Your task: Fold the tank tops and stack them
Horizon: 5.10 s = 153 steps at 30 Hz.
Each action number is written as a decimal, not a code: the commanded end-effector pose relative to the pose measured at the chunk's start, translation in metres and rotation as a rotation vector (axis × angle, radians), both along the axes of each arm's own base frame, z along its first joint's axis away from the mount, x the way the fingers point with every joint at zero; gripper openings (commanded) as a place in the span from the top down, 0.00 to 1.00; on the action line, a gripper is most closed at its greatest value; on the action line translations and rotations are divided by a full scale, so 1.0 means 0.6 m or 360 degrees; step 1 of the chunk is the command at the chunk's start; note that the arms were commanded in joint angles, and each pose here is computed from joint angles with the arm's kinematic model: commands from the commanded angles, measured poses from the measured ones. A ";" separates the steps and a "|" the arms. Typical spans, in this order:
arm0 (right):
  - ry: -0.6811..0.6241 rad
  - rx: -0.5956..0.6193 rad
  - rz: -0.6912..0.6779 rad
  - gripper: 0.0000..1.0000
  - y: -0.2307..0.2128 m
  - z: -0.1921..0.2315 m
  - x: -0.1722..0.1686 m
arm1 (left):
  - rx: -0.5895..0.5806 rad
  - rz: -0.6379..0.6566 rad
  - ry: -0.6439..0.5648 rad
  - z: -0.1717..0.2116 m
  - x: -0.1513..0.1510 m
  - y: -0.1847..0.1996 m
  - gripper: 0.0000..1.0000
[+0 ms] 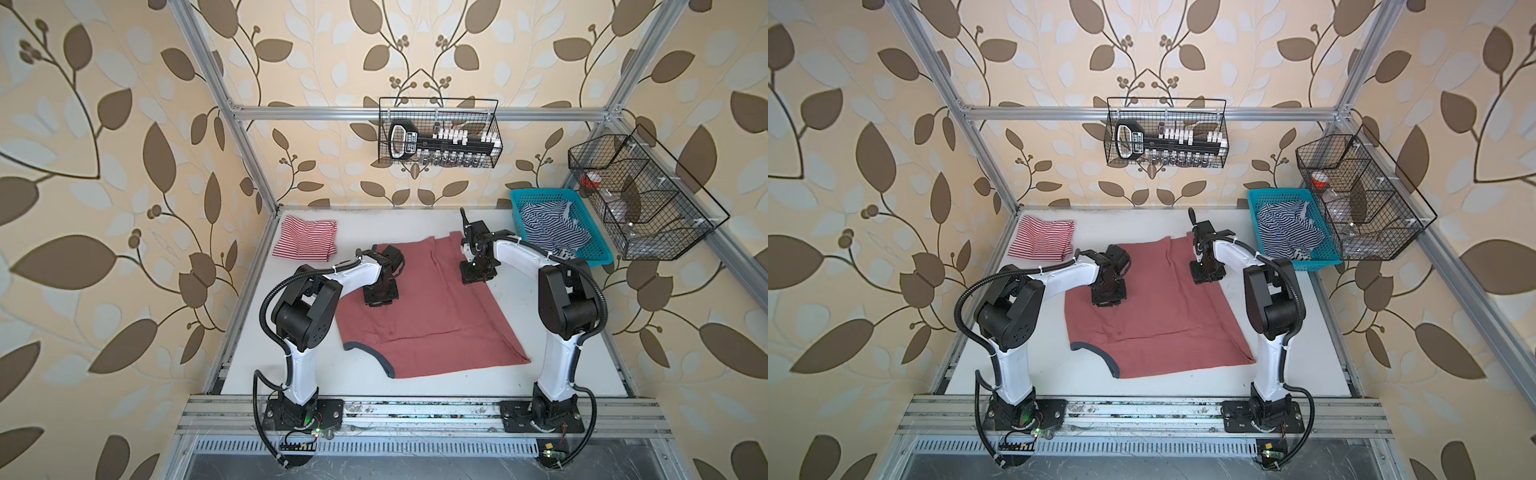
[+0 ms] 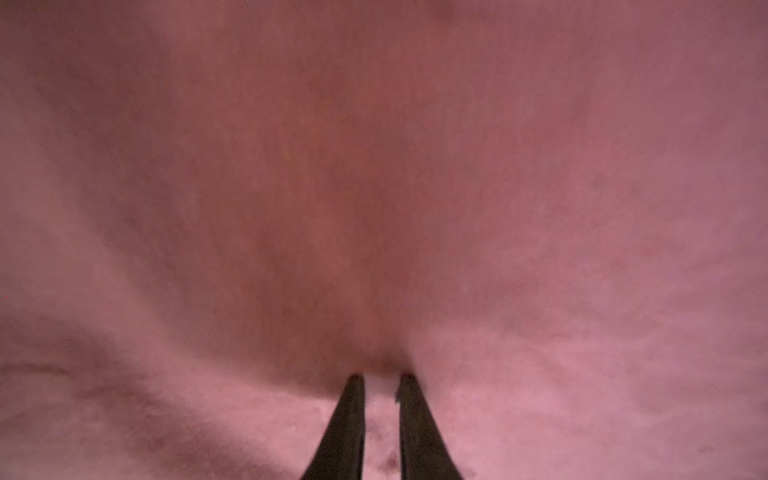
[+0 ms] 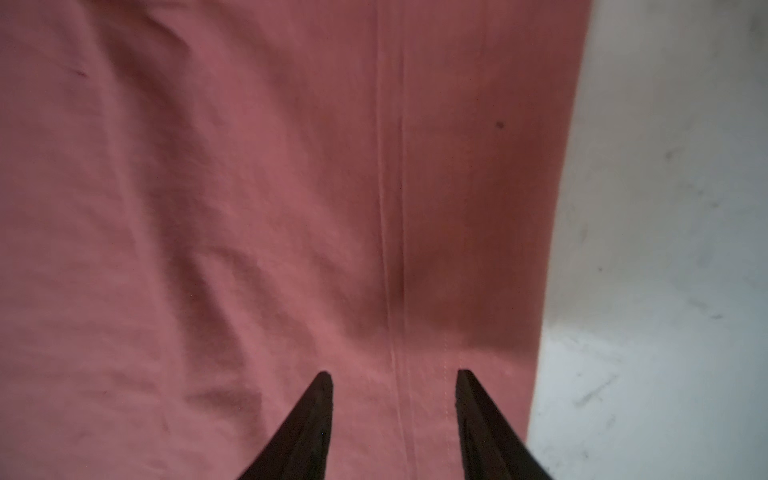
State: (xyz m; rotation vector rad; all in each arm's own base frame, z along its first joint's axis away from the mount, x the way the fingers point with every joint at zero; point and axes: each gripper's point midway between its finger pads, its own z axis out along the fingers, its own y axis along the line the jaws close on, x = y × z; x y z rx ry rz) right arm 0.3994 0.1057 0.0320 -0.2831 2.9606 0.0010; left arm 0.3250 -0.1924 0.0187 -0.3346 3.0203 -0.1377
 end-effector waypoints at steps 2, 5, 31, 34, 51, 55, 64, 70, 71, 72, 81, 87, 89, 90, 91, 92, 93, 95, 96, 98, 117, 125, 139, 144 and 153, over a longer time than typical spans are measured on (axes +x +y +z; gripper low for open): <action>0.0070 -0.0112 0.0030 0.53 -0.015 -0.038 -0.012 | 0.0056 0.0005 0.0133 -0.042 -0.029 0.024 0.82; 0.0079 -0.0162 0.0010 0.56 -0.023 -0.049 -0.010 | 0.0064 0.0013 0.0143 -0.045 -0.034 0.032 0.82; 0.0081 0.0062 -0.0186 0.65 -0.057 -0.038 0.010 | 0.0133 0.0107 0.0258 -0.086 -0.072 0.111 0.83; 0.0091 0.0047 -0.0211 0.67 -0.068 -0.042 0.008 | 0.0141 0.0125 0.0275 -0.092 -0.077 0.123 0.84; 0.0073 0.0040 -0.0287 1.00 -0.094 -0.035 0.012 | 0.0163 0.0187 0.0305 -0.101 -0.086 0.160 0.84; 0.0040 0.0031 -0.0325 1.00 -0.110 -0.019 0.016 | 0.0171 0.0212 0.0319 -0.105 -0.088 0.173 0.84; -0.0041 0.0014 -0.0453 1.00 -0.168 0.022 0.022 | 0.0167 0.0257 0.0322 -0.107 -0.086 0.190 0.84; -0.0026 -0.0016 -0.0527 1.00 -0.204 0.024 0.026 | 0.0180 0.0259 0.0323 -0.107 -0.088 0.196 0.84; -0.0012 -0.0027 -0.0544 1.00 -0.211 0.021 0.027 | 0.0185 0.0259 0.0322 -0.106 -0.089 0.197 0.84; 0.0000 -0.0040 -0.0560 1.00 -0.219 0.017 0.028 | 0.0186 0.0259 0.0321 -0.105 -0.089 0.197 0.84; -0.0103 0.0076 -0.0579 0.61 -0.206 0.052 0.035 | 0.0024 0.0217 0.0212 -0.062 -0.063 0.150 0.85; -0.0262 0.0146 -0.0437 0.60 -0.133 0.119 0.001 | -0.0043 0.0081 0.0065 0.004 -0.026 0.084 0.83; -0.0275 0.0179 -0.0351 0.60 -0.091 0.129 -0.023 | -0.0079 0.0042 0.0007 0.030 -0.015 0.061 0.83; -0.0252 0.0201 -0.0310 0.61 -0.071 0.125 -0.039 | -0.0093 0.0028 -0.0020 0.040 -0.009 0.053 0.82; -0.0224 0.0228 -0.0271 0.61 -0.051 0.119 -0.053 | -0.0107 0.0018 -0.0038 0.048 -0.005 0.047 0.82; -0.0176 0.0253 -0.0233 0.63 -0.032 0.108 -0.072 | -0.0118 0.0016 -0.0050 0.053 0.000 0.043 0.82; -0.0108 0.0262 -0.0213 0.65 -0.019 0.089 -0.096 | -0.0122 0.0011 -0.0055 0.055 0.004 0.041 0.82; -0.0010 0.0245 -0.0184 0.68 -0.007 0.058 -0.130 | -0.0106 0.0004 -0.0055 0.051 0.009 0.041 0.82; 0.0033 0.0225 -0.0187 0.69 -0.008 0.043 -0.145 | -0.0099 -0.0003 -0.0046 0.046 0.011 0.041 0.82; 0.0123 0.0193 -0.0201 0.72 -0.015 0.014 -0.173 | -0.0070 -0.0010 -0.0033 0.033 0.015 0.043 0.82; 0.0259 -0.0221 -0.0608 0.68 -0.145 0.005 -0.274 | 0.0029 0.0016 0.0118 -0.064 0.018 0.076 0.82; 0.0273 -0.0229 -0.0827 0.68 -0.210 0.007 -0.277 | 0.0009 0.0017 0.0100 -0.057 0.023 0.077 0.82; -0.0332 0.0111 -0.0262 0.52 -0.036 0.167 0.048 | -0.0161 -0.0005 -0.0016 0.015 0.038 0.029 0.83; -0.0324 0.0174 -0.0187 0.50 -0.002 0.121 0.140 | -0.0241 -0.0045 0.0020 0.017 0.040 0.004 0.83; -0.0409 0.0169 -0.0137 0.51 0.017 0.055 0.238 | -0.0221 -0.0055 0.0093 -0.006 0.038 0.000 0.83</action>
